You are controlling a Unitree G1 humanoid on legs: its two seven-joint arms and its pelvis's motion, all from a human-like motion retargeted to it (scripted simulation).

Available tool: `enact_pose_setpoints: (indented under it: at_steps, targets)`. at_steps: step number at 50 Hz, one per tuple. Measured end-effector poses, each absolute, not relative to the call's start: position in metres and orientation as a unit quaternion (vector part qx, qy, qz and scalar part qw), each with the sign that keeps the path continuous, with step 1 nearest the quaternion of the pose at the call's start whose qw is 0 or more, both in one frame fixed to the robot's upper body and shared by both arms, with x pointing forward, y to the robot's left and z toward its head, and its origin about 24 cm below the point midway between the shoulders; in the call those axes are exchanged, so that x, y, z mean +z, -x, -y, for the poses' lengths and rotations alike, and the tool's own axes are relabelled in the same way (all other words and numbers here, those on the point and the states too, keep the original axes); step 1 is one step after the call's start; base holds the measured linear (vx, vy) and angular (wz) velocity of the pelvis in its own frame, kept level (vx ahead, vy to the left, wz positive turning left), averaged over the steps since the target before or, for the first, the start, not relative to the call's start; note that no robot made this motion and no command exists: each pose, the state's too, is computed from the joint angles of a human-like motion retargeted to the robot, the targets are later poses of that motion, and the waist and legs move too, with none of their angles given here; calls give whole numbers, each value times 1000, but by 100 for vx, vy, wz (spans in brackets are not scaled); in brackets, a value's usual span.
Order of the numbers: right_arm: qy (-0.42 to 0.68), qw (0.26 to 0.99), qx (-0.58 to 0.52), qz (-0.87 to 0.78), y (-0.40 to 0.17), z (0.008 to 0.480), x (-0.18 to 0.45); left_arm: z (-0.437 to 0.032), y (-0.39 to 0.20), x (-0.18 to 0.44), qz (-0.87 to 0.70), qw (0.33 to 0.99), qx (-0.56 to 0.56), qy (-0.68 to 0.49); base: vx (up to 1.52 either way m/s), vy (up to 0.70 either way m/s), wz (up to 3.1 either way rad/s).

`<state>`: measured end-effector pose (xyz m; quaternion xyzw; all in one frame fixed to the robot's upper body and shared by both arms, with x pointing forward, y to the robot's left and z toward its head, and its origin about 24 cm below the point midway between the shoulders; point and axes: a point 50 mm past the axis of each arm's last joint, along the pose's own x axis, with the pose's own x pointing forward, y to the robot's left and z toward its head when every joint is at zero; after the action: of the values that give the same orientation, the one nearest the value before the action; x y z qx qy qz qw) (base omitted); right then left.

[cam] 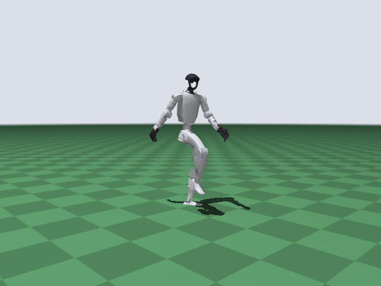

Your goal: In place motions

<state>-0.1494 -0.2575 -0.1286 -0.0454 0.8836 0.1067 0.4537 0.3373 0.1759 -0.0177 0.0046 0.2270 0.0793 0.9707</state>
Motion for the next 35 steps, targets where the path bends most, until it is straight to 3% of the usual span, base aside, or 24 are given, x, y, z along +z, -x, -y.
enact_pose_setpoints:
  at_steps: [5,11,18,25,35]
  targets:
    - [23,437,60,-897,169,254,-121,-172,-349,0,-189,979,71,-10,1,-2,35]
    - [-40,520,82,-850,132,232,-143,-173,-315,-45,-278,959,45,-28,0,-6,-26]
    - [42,598,170,-782,60,233,-164,-179,-224,-121,-451,892,30,-25,5,-4,-61]
    - [92,652,191,-728,13,233,-170,-182,-106,-169,-614,788,48,1,8,-10,-62]
    - [74,626,214,-746,15,214,-172,-203,-18,-178,-695,707,124,43,2,-21,-26]
